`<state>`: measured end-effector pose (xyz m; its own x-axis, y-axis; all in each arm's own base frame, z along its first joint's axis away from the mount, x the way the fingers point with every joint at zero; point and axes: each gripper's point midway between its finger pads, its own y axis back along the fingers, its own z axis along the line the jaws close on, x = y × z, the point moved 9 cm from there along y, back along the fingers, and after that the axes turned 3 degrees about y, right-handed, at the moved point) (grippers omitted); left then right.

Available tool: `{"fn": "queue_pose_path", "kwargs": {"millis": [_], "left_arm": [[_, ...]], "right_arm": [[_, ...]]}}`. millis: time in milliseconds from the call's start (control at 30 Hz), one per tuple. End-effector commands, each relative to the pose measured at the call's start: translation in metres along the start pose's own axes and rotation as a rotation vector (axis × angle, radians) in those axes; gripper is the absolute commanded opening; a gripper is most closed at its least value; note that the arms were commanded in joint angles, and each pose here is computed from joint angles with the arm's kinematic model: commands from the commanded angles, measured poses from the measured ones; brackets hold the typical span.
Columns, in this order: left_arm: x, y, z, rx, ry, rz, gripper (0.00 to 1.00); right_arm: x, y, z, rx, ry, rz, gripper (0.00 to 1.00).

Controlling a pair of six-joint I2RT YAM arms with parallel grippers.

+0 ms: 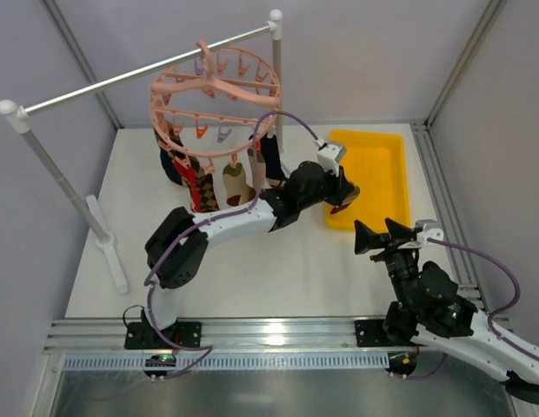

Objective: Remove the socks clipped to the hanger

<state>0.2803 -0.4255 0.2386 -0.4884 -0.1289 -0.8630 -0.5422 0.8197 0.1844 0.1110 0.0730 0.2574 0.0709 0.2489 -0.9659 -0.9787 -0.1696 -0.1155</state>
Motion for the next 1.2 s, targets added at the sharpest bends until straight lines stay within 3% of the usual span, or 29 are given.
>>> {"fn": "queue_pose_path", "kwargs": {"millis": [0,467,500,533,600,633,667,967,1100,1167], "left_arm": [[-0.005,-0.022,-0.005,-0.072,-0.101,-0.077,0.00],[0.021,-0.071,-0.003,-0.089,-0.141,-0.054,0.00],[0.020,-0.072,-0.003,-0.098,-0.147,-0.053,0.10],[0.019,-0.073,-0.001,-0.124,-0.148,-0.062,0.50],[0.017,-0.076,0.001,-0.146,-0.160,-0.070,0.68],[0.017,-0.077,0.003,-0.168,-0.165,-0.073,0.96],[0.015,-0.077,0.003,-0.172,-0.167,-0.078,0.99],[0.004,-0.057,-0.018,-0.079,-0.221,-0.128,1.00],[-0.007,-0.023,-0.020,-0.116,-0.209,-0.179,1.00],[0.007,-0.005,-0.010,-0.149,-0.208,-0.180,1.00]], "right_arm": [[0.001,0.002,-0.006,0.050,0.028,0.029,0.84],[0.003,0.004,-0.009,0.053,0.025,0.034,0.84],[0.003,0.004,-0.009,0.052,0.022,0.034,0.84],[0.004,0.005,-0.009,0.048,0.023,0.036,0.84],[0.004,0.005,-0.009,0.048,0.020,0.036,0.84],[0.003,0.005,-0.009,0.041,0.020,0.036,0.84],[0.004,0.005,-0.009,0.039,0.019,0.038,0.84],[0.005,0.005,-0.008,0.043,0.022,0.045,0.84],[0.005,0.006,-0.010,0.050,0.021,0.042,0.84],[0.007,0.006,-0.011,0.055,0.019,0.042,0.84]]}}
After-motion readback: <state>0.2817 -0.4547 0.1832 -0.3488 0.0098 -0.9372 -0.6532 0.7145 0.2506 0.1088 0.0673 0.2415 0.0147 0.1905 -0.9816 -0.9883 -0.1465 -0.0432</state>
